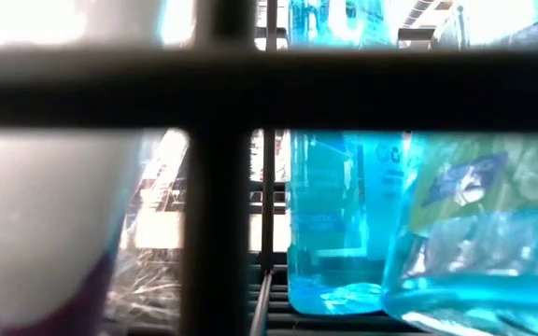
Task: Pick & Place toothbrushing station
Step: Put the blue toothbrush into the black mesh organizer
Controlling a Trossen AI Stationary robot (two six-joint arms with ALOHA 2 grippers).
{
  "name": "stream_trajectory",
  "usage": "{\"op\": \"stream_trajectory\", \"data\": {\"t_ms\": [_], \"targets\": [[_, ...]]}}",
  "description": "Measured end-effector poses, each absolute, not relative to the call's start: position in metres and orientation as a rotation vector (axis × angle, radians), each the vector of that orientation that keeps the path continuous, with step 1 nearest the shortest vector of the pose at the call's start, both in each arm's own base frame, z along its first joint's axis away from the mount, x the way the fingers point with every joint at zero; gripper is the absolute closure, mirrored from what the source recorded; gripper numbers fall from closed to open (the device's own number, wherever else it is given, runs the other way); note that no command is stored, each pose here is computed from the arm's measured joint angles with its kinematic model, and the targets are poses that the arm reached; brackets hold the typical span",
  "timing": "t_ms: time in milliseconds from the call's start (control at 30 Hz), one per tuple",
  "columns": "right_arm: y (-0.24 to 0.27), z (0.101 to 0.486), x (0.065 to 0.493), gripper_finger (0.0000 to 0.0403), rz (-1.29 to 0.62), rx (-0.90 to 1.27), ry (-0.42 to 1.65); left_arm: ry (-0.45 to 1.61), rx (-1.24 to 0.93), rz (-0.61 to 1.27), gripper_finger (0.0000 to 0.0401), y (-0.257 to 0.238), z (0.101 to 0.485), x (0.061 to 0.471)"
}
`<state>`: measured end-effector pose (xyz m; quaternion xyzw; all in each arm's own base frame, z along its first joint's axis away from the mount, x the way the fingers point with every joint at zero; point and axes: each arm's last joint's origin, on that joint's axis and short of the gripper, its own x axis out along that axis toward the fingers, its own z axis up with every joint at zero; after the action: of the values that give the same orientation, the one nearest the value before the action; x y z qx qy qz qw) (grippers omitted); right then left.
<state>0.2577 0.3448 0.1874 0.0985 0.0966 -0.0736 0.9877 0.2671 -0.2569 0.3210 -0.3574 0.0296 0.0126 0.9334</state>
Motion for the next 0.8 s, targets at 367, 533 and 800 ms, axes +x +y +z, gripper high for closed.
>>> {"op": "stream_trajectory", "data": {"t_ms": [367,533,800], "targets": [[0.3449,0.1877,0.2578,0.0391,-0.147,0.191,0.193,0.05,-0.737,0.035,0.0399,-0.2566,0.3217,0.2672],[0.3449,0.1876,0.2578,0.0378,-0.147,0.184,0.193,0.044,-0.741,0.041,0.0399,-0.2549,0.3222,0.2687],[0.3464,0.1877,0.2555,0.032,-0.145,0.179,0.192,0.037,-0.742,0.045,0.0399,-0.2535,0.3228,0.2702]]}}
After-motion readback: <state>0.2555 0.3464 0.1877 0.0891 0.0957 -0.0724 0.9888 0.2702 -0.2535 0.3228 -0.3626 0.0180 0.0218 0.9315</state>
